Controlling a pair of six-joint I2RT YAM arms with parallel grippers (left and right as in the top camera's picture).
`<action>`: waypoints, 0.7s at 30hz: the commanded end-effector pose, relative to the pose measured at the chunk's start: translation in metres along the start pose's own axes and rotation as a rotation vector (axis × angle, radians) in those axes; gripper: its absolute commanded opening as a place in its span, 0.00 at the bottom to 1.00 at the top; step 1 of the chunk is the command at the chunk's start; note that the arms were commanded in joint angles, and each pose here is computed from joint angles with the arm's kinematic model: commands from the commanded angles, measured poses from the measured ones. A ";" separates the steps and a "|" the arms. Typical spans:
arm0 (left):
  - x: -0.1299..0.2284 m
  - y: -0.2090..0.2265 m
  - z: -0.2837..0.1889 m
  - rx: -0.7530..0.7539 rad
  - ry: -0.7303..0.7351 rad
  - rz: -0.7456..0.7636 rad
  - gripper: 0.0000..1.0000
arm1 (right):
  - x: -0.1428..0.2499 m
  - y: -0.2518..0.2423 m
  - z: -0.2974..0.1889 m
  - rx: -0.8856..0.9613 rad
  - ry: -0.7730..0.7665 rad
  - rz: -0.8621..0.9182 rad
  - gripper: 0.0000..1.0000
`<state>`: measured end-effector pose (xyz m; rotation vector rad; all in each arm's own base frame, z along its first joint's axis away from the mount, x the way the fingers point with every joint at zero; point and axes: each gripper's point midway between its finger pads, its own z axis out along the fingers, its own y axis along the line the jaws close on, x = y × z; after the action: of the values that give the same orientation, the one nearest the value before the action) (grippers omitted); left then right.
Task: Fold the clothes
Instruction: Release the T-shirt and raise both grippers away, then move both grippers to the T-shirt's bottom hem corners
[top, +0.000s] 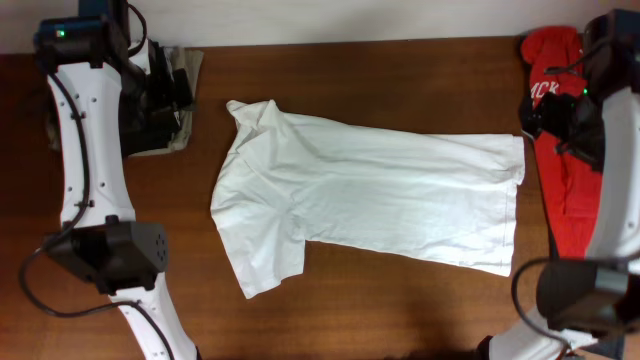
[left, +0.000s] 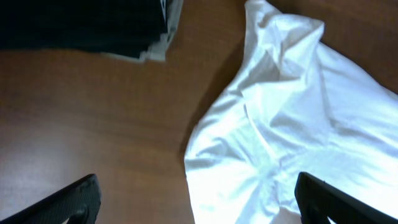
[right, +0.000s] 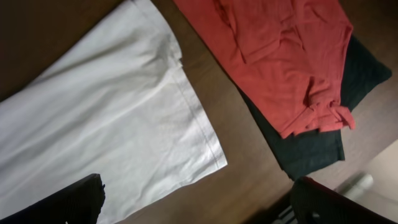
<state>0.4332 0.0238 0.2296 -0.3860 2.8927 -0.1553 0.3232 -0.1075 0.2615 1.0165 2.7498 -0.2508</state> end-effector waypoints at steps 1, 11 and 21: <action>0.007 0.000 -0.040 0.007 -0.081 -0.009 0.99 | 0.023 -0.002 -0.023 -0.029 -0.038 -0.013 0.99; 0.085 0.031 -0.043 -0.111 0.025 -0.154 0.99 | 0.092 -0.003 -0.001 -0.228 -0.096 0.003 0.99; 0.171 0.026 0.052 -0.024 0.178 -0.163 0.99 | 0.141 0.013 0.087 -0.288 0.031 -0.013 0.99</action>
<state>0.3008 0.0138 0.1840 -0.6020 2.9399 -0.0915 0.2414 -0.0423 0.1685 0.9191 2.6433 0.0822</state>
